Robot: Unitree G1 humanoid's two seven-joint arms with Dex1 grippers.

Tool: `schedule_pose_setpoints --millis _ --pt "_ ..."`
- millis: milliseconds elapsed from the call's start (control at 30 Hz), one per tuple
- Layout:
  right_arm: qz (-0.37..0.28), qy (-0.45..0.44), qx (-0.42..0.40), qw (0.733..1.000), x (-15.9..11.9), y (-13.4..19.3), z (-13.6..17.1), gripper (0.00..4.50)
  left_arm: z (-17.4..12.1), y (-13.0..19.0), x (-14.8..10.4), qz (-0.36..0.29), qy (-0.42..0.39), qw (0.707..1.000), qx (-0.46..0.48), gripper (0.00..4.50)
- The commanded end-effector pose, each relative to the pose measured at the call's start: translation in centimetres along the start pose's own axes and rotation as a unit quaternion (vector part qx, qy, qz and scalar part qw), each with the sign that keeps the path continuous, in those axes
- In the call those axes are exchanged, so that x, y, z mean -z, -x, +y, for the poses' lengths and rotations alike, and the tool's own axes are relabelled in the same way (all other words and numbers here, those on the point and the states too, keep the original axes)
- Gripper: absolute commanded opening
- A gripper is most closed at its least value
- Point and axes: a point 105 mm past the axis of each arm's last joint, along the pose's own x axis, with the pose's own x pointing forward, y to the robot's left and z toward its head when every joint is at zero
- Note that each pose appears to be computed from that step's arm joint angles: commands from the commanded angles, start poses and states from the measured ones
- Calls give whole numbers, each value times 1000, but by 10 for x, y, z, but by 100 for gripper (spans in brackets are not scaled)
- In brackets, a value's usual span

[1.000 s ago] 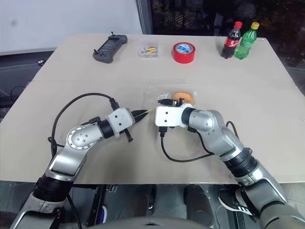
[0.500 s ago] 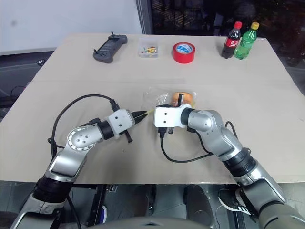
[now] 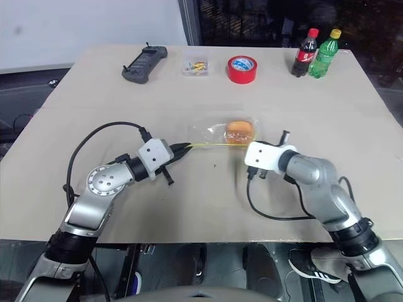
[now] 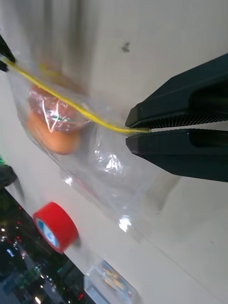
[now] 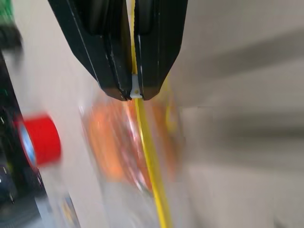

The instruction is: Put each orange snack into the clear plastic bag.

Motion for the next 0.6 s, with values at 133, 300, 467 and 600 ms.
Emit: schedule_pose_setpoints --millis 133,300,467,600 --pt "58 -4 105 993 27 13 -55 12 37 -2 -5 -16 26 997 -67 0" --pt "57 15 173 983 24 11 -110 12 74 -23 -19 -40 46 994 -86 0" --pt "30 59 225 972 10 0 -166 12 132 -57 -39 -55 29 989 -131 0" --pt "7 76 214 974 8 13 -164 12 140 -58 -60 -95 -10 987 -129 0"
